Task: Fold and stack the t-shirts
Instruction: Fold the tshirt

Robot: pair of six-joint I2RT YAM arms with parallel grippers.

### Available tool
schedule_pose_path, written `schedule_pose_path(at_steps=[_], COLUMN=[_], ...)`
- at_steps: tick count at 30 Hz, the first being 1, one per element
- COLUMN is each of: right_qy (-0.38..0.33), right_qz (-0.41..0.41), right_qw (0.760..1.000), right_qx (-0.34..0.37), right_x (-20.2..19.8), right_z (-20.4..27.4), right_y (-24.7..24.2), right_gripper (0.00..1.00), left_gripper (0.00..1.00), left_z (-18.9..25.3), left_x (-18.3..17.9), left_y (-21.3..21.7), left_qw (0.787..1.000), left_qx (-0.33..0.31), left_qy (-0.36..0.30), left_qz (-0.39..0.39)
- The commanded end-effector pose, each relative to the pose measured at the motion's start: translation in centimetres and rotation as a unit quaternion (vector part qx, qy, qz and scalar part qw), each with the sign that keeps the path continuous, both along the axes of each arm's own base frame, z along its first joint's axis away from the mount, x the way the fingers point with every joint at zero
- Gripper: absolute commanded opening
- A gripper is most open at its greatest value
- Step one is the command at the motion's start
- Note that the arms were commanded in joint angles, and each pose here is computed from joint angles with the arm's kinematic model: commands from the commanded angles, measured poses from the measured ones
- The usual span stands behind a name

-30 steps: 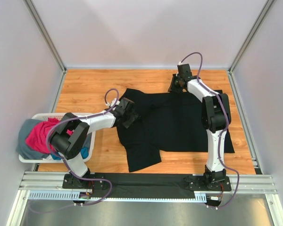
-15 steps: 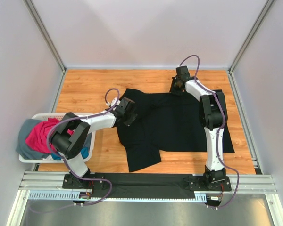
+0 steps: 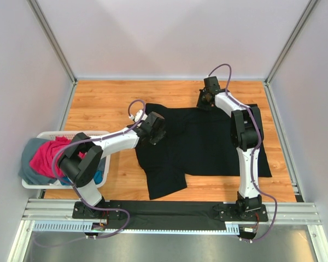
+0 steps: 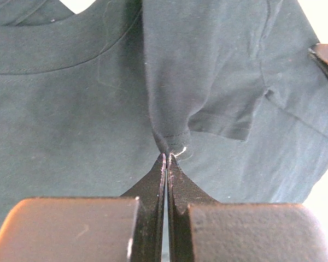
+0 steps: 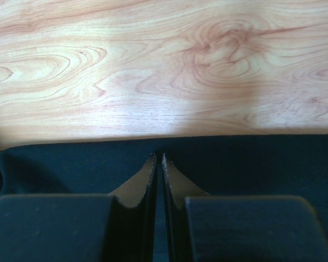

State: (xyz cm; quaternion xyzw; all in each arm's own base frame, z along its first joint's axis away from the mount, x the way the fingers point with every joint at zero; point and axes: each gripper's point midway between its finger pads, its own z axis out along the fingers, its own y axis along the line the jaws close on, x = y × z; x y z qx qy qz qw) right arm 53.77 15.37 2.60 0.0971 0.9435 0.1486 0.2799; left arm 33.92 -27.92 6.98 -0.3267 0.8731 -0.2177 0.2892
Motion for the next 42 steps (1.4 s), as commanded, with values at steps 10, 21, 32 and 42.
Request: schedule_pose_path(at_steps=[10, 21, 32, 42], right_qy=[0.021, 0.025, 0.028, 0.033], right_qz=[-0.009, -0.010, -0.010, -0.011], right_qw=[1.000, 1.000, 0.999, 0.999], right_qx=[-0.014, -0.015, -0.018, -0.013], right_x=[-0.5, -0.6, -0.7, -0.9], right_z=[-1.7, -1.9, -2.0, -2.5], right_y=[-0.5, -0.8, -0.9, -0.8], right_gripper=[0.08, 0.08, 0.08, 0.07], left_gripper=[0.00, 0.00, 0.00, 0.00], left_z=[3.0, 2.9, 2.1, 2.1], left_x=[-0.2, -1.1, -1.8, -2.2], left_y=[-2.0, -4.2, -6.7, -8.1], left_qw=[1.000, 1.000, 0.998, 0.997], left_qx=[0.004, 0.005, -0.001, -0.004], left_qy=[-0.012, 0.002, 0.020, 0.020], left_qz=[-0.008, -0.029, -0.057, -0.068])
